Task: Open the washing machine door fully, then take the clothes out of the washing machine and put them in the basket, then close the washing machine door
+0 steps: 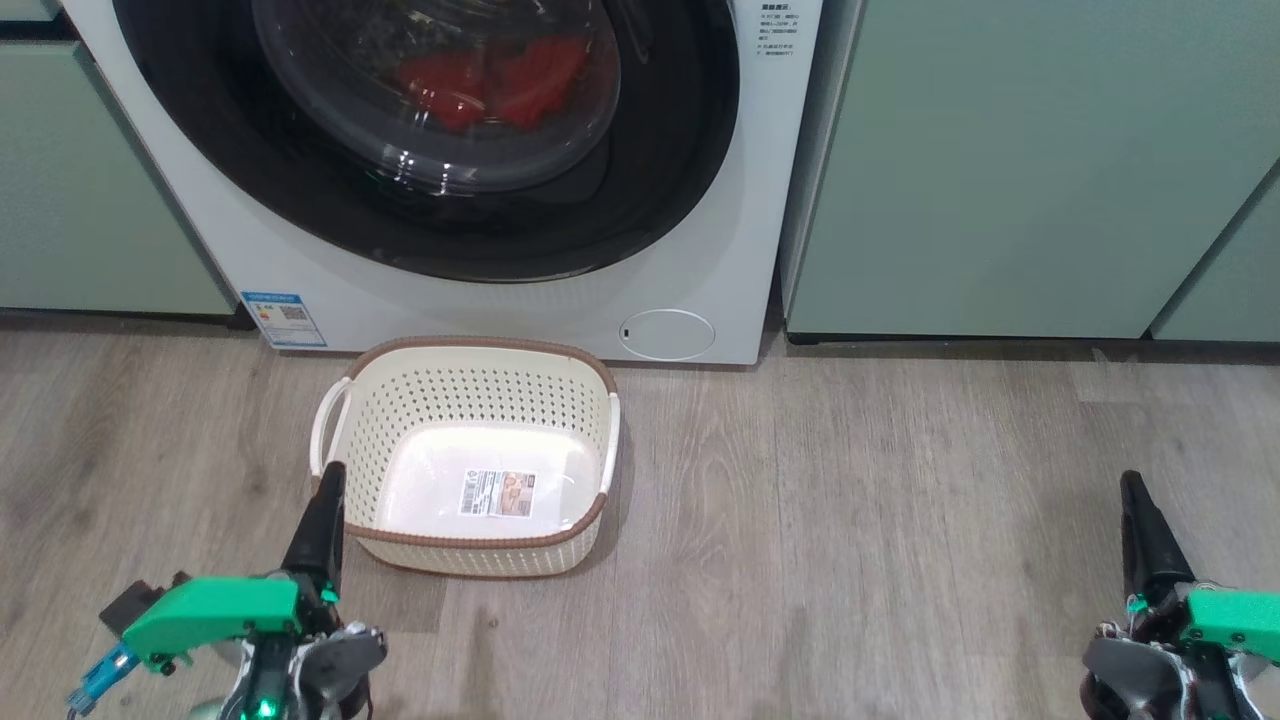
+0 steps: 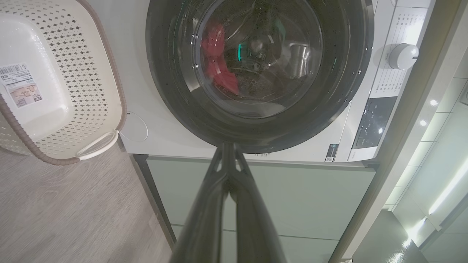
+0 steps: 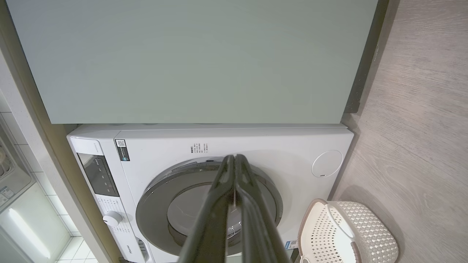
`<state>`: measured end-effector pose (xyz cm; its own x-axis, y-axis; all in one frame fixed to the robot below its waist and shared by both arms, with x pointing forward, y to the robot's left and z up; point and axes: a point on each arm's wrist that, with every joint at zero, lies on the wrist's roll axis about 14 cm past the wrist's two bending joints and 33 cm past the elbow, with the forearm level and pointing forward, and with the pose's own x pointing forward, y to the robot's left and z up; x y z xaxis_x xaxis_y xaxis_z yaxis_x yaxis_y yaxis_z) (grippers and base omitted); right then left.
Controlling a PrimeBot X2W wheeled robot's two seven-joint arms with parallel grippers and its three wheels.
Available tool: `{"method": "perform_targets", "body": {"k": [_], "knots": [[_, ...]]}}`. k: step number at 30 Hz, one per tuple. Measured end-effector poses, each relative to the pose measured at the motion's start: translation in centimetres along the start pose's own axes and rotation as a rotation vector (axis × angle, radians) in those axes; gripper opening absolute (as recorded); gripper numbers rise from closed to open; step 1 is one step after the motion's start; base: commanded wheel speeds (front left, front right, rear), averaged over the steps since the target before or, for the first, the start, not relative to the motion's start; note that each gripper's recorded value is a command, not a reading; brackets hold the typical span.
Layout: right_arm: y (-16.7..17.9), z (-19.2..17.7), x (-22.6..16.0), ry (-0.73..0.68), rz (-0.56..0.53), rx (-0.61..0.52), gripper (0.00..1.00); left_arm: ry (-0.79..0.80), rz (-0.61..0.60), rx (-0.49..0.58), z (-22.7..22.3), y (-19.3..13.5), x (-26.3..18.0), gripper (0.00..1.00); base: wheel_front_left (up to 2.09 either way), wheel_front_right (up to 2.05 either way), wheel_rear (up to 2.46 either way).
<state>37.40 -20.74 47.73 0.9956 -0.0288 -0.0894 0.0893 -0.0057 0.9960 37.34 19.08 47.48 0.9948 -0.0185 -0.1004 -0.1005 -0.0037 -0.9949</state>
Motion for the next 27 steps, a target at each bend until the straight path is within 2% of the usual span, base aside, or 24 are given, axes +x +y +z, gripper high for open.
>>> {"method": "perform_targets", "body": {"k": [27], "knots": [[0.0, 0.0, 0.0, 0.0, 0.0, 0.0, 0.0, 0.0, 0.0, 0.0, 0.0, 0.0, 0.0, 0.0, 0.0, 0.0, 0.0]]}}
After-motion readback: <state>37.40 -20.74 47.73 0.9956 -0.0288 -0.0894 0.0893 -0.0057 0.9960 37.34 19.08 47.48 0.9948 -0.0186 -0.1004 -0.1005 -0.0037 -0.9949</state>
